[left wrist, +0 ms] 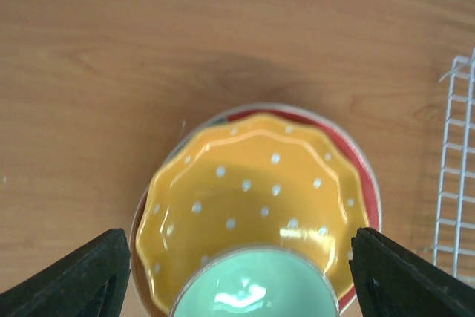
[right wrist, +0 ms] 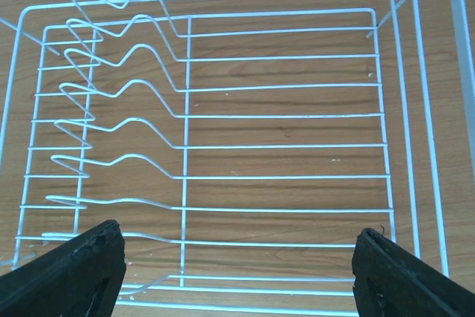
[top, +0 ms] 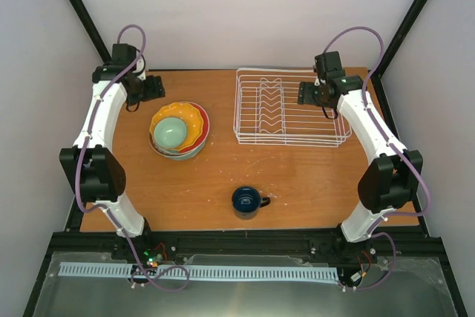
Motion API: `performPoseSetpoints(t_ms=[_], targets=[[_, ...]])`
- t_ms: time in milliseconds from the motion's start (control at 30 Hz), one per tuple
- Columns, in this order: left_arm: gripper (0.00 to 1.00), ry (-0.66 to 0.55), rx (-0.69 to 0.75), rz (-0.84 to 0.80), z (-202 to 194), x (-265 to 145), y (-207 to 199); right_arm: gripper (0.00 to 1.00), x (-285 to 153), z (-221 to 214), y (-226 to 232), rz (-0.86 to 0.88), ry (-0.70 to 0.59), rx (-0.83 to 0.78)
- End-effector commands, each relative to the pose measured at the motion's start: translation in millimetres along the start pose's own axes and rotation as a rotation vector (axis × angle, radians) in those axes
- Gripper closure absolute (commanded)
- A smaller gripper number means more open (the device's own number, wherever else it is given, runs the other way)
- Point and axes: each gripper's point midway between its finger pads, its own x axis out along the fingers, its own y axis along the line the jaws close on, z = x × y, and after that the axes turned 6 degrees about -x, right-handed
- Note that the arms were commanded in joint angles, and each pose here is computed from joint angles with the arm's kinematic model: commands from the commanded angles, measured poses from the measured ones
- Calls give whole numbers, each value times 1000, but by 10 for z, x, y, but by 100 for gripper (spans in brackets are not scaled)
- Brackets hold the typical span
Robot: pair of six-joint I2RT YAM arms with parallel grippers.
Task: Load the mixed dishes into the dish rack
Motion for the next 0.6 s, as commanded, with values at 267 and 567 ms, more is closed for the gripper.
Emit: performPoseSetpoints(t_ms=[267,567], targets=[[31,178,-18,53,-869,-215,277,30,-17,-17,244,135,17,10],[32,187,13,119,-1153,-156,493,29,-102,-8,453,164,2,-27]])
